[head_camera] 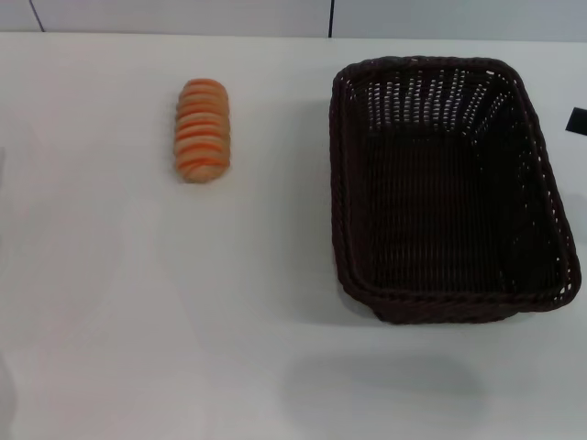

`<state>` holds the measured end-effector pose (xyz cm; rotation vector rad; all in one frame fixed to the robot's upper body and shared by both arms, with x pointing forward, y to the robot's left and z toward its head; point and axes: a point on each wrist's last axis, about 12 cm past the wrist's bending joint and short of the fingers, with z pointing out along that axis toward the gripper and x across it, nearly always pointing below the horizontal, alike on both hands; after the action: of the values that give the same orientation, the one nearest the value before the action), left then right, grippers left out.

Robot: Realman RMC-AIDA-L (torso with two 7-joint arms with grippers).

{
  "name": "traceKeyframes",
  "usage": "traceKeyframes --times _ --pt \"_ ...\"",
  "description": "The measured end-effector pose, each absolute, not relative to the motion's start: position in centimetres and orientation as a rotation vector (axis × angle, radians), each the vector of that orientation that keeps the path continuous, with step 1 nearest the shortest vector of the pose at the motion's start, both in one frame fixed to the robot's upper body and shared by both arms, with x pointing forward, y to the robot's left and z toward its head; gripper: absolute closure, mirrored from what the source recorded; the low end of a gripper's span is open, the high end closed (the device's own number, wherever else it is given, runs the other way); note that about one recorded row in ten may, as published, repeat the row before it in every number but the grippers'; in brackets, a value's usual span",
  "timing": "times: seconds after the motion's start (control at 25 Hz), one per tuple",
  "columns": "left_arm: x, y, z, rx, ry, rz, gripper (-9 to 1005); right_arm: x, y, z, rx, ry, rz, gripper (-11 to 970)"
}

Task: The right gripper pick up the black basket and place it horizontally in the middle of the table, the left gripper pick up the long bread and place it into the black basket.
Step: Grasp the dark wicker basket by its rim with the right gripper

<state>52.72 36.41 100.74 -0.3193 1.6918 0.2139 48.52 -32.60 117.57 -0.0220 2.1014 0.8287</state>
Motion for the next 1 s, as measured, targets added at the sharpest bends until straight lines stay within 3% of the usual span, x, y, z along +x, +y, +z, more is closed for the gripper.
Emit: traceKeyframes --times 0.44,1.0 --pt "52.8 36.3 100.8 -0.318 1.693 0.211 163 49.1 -33.9 114.6 0.066 2.138 0.843 139" --pt "53.0 35.8 101.2 -0.289 1.662 0.202 162 52.0 -33.5 111.4 0.075 2.211 0.863 140"
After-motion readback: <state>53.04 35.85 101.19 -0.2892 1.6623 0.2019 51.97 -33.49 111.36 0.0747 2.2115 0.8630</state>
